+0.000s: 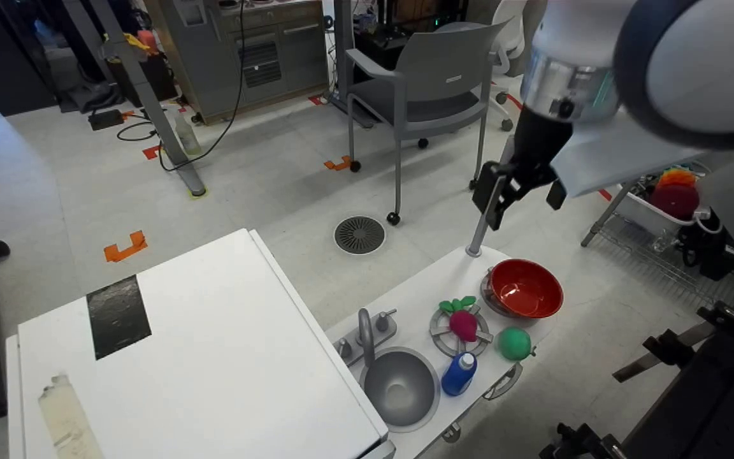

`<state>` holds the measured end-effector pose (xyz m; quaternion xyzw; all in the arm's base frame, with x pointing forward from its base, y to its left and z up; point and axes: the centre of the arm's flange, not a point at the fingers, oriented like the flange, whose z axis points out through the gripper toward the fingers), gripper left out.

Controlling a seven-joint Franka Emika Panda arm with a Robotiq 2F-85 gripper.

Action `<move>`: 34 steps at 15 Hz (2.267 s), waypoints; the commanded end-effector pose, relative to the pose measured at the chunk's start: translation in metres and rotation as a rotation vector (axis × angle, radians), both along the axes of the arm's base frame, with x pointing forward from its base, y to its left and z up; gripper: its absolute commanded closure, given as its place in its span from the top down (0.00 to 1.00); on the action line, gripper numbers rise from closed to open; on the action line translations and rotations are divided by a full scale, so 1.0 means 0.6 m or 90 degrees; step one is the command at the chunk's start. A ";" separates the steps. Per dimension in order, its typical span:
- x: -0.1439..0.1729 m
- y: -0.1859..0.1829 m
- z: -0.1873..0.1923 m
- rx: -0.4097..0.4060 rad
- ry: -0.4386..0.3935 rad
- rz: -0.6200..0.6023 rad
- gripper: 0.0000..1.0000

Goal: Pick up the strawberry plush toy and place it in the bowl

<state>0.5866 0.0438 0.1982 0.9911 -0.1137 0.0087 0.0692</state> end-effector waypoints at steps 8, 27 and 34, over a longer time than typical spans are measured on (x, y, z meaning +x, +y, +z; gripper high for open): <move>0.069 -0.015 -0.409 -0.067 0.119 -0.057 1.00; 0.115 0.016 -0.638 -0.128 0.137 -0.178 0.49; 0.126 0.002 -0.644 -0.150 0.123 -0.210 0.00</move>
